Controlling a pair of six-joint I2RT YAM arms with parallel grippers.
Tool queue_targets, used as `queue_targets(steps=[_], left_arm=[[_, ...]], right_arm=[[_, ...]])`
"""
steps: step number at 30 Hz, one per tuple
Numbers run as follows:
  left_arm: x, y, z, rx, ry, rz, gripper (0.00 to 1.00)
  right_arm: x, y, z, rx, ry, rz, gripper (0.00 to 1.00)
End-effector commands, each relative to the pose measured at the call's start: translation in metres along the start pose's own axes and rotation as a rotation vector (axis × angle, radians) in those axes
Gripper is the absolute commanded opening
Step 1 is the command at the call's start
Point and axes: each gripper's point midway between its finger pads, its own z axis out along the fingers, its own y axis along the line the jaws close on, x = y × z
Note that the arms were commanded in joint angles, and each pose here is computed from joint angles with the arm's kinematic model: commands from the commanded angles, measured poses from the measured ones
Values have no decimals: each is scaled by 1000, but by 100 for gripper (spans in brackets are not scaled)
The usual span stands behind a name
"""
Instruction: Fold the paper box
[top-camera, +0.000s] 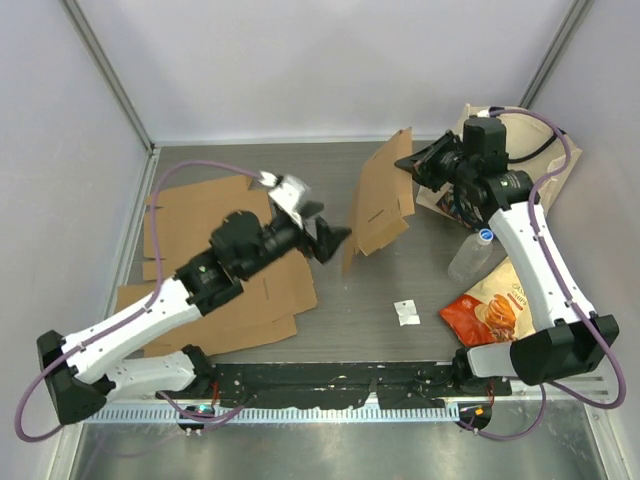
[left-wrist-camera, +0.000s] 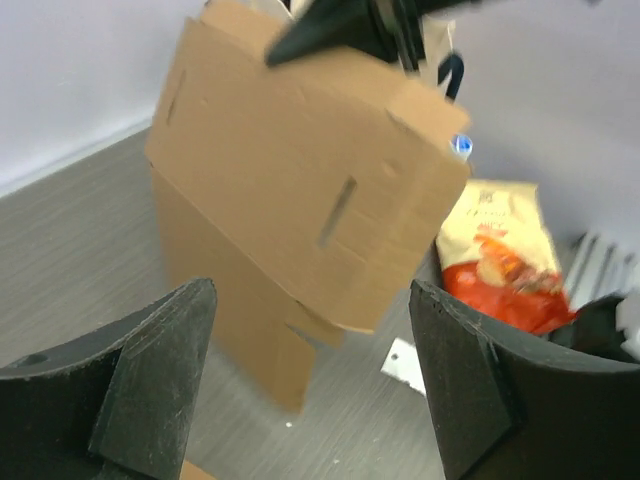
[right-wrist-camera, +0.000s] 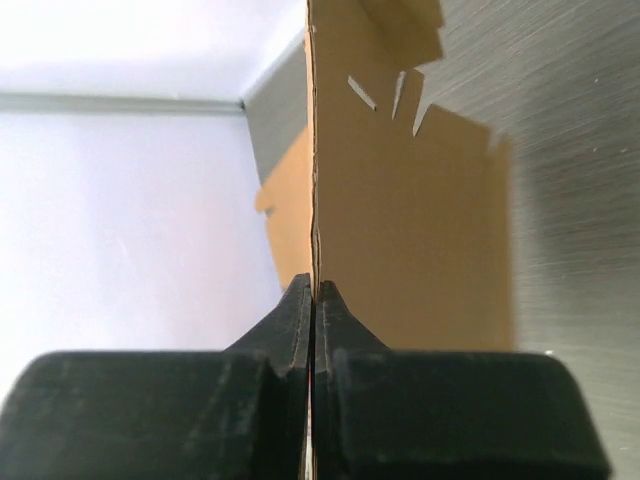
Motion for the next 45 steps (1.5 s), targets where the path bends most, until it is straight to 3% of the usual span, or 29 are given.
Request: queue_targets(steps=[1, 2, 9, 14, 16, 19, 21, 22, 23, 25, 26, 28, 30, 31, 32, 33, 34, 35, 36, 38, 39, 41, 45], left_arm=[[-5, -17, 4, -128, -106, 358, 83], [2, -38, 6, -94, -113, 404, 84], [15, -56, 38, -150, -146, 541, 91], [10, -50, 56, -312, -187, 658, 89], [-5, -37, 53, -439, -225, 640, 87], [-8, -32, 53, -524, -238, 676, 78], [-7, -31, 52, -561, -243, 728, 66], [-13, -31, 45, -596, -290, 686, 62], [-15, -30, 43, -616, -304, 687, 51], [-15, -32, 40, -627, -318, 705, 41], [-14, -33, 40, -621, -313, 715, 28], [-10, -37, 38, -596, -310, 708, 16], [4, -36, 42, -562, -241, 723, 10], [0, -37, 38, -535, -250, 648, 8], [3, -40, 40, -489, -242, 621, 7], [22, -38, 42, -442, -150, 656, 5], [11, -34, 36, -416, -170, 524, 3], [13, -38, 37, -343, -151, 496, 2], [24, -31, 33, -321, -68, 493, 2], [7, -15, 19, -278, -73, 327, 1], [15, -2, 15, -238, -13, 296, 1], [-1, 2, -2, -176, -20, 155, 0], [-15, 11, -34, -77, 49, 79, 0]], right_arm=[[-21, 10, -28, 82, -157, 437, 1], [-18, 11, -33, 76, -164, 488, 1], [-24, 3, -42, 185, -299, 632, 1], [-19, 7, -43, 191, -324, 661, 1], [-15, 7, -44, 194, -324, 673, 1], [-10, 9, -44, 188, -320, 683, 1], [-10, 8, -43, 182, -325, 683, 1], [-10, 9, -45, 178, -333, 681, 1], [-9, 8, -45, 179, -342, 678, 1], [-10, 8, -44, 170, -350, 666, 1], [-9, 10, -44, 162, -346, 652, 1], [-14, 17, -44, 125, -357, 608, 9], [-21, 31, -45, 61, -367, 464, 24], [-23, 34, -45, 44, -375, 388, 35], [-28, 39, -48, 14, -394, 243, 60], [-32, 46, -51, -21, -412, 109, 70], [-23, 59, -50, -93, -357, -54, 75], [-24, 55, -57, -70, -365, -298, 77], [-26, 58, -67, -84, -380, -408, 79], [-15, 64, -82, -140, -344, -627, 81], [-15, 69, -102, -165, -377, -793, 81], [-3, 82, -119, -267, -369, -959, 82], [29, 105, -136, -476, -259, -1270, 80]])
